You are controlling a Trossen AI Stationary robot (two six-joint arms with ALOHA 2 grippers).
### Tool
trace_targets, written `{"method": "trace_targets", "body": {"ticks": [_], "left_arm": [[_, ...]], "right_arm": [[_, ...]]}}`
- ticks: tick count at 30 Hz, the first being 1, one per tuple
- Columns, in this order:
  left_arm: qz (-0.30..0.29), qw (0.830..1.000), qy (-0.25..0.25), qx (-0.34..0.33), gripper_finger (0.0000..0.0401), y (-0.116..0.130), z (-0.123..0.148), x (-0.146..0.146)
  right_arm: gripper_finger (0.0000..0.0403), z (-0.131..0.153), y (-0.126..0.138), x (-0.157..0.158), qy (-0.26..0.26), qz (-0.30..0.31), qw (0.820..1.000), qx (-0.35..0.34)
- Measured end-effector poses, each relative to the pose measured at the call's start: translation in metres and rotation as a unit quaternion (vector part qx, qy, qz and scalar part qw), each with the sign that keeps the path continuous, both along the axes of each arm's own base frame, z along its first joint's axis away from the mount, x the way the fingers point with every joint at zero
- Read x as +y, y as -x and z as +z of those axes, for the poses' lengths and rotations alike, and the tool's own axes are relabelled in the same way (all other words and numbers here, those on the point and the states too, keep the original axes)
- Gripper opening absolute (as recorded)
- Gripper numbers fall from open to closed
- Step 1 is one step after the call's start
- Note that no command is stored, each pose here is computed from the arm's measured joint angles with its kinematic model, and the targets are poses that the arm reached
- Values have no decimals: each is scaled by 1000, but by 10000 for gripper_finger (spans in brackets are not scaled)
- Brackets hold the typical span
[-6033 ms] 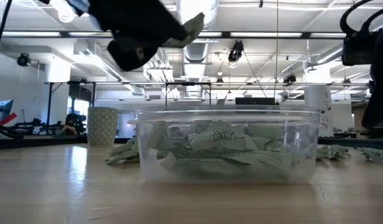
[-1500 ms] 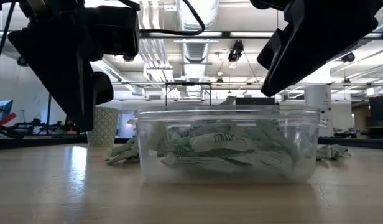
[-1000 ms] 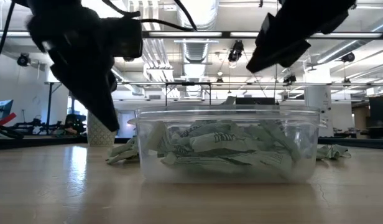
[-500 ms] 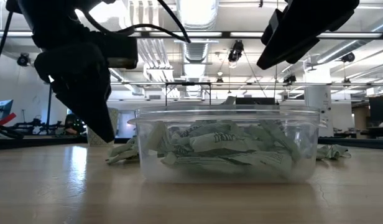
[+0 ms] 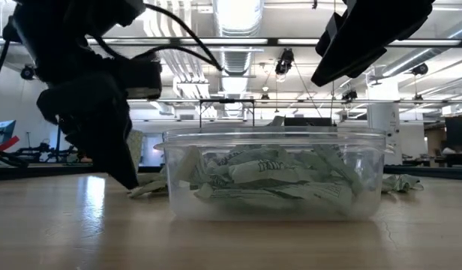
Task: Pick and place Stevia / Truvia into bins
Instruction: Put the stevia packet into the transparent container
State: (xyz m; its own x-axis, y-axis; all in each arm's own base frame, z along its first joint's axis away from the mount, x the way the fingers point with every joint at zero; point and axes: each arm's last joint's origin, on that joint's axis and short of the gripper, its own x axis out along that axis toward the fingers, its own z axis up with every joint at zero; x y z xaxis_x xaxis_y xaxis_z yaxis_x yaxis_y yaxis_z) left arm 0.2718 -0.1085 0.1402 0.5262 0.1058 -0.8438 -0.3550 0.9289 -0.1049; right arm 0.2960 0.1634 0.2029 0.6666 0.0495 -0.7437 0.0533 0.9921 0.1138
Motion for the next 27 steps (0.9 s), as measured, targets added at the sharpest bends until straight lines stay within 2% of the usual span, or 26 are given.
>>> {"method": "trace_targets", "body": {"ticks": [9,12,18,23,27], "left_arm": [[11,1000,9,4,119,3,-5,2],[11,1000,8,5,94,3,-6,2],[5,1000,9,6,14,3,-6,2],[6,1000,11,5,5,3,-5,2],[5,1000,15,4,1,7,2,4]], "right_arm": [[63,-1,0,0,0,-1,1000,1],[63,-1,0,0,0,-1,1000,2],[63,-1,0,0,0,-1,1000,2],[63,-1,1,0,0,0,1000,7],[63,-8,11,-6,12,-31,997,70]]}}
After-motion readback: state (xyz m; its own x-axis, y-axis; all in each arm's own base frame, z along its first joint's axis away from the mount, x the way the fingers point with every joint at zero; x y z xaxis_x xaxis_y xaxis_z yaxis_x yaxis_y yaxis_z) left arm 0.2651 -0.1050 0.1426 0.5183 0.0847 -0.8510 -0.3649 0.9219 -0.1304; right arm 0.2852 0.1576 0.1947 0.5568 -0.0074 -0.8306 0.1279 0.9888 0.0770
